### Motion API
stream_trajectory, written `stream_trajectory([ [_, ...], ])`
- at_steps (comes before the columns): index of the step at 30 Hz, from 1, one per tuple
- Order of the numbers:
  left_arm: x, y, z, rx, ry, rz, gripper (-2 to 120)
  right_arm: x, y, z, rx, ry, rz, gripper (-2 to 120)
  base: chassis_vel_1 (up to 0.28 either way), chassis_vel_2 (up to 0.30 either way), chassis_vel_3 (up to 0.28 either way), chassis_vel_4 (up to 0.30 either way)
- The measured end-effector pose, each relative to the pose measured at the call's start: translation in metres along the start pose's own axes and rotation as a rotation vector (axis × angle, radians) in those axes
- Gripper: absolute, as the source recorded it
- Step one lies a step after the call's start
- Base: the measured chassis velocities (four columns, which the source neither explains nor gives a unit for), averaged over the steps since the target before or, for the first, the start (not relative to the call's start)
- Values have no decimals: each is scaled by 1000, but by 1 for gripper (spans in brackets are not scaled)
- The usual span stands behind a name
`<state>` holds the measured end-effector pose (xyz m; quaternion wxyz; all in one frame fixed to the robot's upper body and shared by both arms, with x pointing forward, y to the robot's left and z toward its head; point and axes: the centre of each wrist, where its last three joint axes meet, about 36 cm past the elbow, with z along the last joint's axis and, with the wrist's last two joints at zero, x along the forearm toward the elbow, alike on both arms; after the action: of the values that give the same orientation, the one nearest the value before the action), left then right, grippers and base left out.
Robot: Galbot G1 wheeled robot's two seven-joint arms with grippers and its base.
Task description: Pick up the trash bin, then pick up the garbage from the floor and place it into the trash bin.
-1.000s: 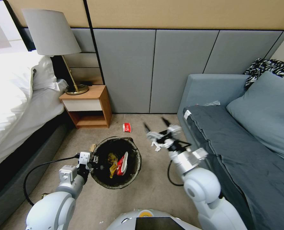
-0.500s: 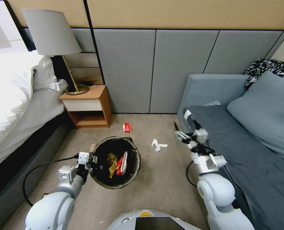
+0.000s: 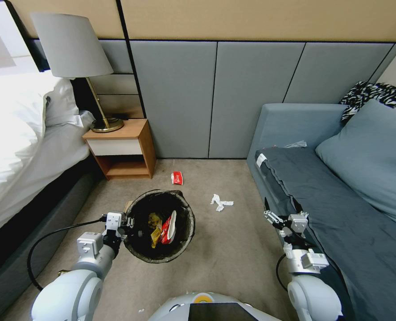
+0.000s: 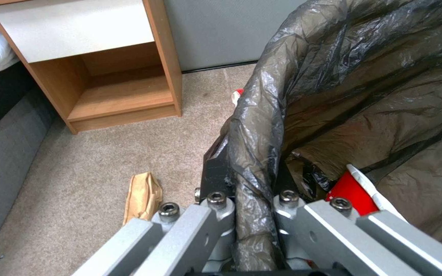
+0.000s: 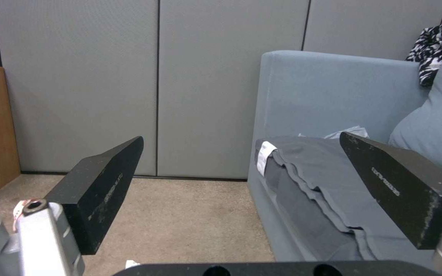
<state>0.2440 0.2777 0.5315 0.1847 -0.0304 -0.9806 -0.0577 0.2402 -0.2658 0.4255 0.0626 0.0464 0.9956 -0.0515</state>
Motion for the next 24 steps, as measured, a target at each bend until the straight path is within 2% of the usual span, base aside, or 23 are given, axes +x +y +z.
stream_trajectory([
  [24, 3, -1, 2, 0, 11, -4, 1, 5, 7, 1, -16, 2, -19, 100, -36, 37, 39, -36],
])
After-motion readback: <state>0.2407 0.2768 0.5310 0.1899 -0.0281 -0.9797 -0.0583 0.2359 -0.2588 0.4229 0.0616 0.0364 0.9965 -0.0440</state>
